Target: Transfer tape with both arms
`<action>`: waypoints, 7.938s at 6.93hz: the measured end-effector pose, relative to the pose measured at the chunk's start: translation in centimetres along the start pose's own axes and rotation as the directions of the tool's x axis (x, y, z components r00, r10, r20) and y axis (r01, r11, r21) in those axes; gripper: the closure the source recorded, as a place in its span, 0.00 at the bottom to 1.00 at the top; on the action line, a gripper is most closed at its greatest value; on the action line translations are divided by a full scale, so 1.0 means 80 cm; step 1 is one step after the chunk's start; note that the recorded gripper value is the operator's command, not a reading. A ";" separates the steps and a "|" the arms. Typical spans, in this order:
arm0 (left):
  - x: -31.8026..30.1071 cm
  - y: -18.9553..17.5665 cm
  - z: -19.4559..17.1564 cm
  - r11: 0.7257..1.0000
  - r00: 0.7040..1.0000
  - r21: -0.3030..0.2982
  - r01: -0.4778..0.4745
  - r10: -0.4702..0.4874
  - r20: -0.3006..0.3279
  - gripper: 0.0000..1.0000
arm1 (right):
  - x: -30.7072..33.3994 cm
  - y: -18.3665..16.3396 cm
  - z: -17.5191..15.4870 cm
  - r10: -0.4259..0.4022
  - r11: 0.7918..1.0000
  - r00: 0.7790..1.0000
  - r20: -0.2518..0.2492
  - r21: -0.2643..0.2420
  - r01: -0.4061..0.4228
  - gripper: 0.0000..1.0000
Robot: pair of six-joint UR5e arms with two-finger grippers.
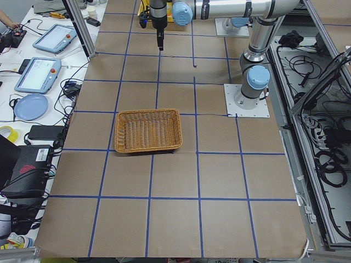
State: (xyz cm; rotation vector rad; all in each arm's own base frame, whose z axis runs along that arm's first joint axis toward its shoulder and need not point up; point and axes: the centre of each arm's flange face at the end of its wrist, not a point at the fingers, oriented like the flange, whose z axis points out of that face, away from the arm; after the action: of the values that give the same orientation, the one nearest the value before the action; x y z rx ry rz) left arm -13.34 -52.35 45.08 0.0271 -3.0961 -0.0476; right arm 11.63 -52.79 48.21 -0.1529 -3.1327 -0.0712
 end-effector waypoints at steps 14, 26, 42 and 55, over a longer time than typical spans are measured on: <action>-0.006 -0.001 0.007 1.000 0.999 -0.013 -0.002 0.003 0.034 0.00 | 0.172 -0.056 0.061 0.212 0.977 0.976 -0.048 -0.001 -0.212 0.00; -0.009 -0.009 0.014 1.000 1.000 -0.011 0.006 -0.006 0.019 0.00 | 0.260 -0.096 0.333 0.484 0.875 0.874 -0.043 0.002 -0.484 1.00; -0.011 -0.011 0.017 1.000 1.000 -0.015 0.008 -0.007 0.022 0.00 | -0.399 0.054 0.331 0.725 0.688 0.685 0.074 -0.139 -0.713 0.09; 0.131 0.096 0.258 0.998 0.994 0.008 -0.060 0.061 -0.095 0.02 | 0.044 -0.064 0.104 0.397 0.918 0.918 -0.018 0.036 -0.396 0.00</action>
State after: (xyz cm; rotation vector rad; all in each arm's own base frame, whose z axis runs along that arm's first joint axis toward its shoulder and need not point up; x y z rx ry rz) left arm -24.83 -44.24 25.20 -0.0620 -2.9993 -0.0345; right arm 7.59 -57.15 39.72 -0.7739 -3.0042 -0.0207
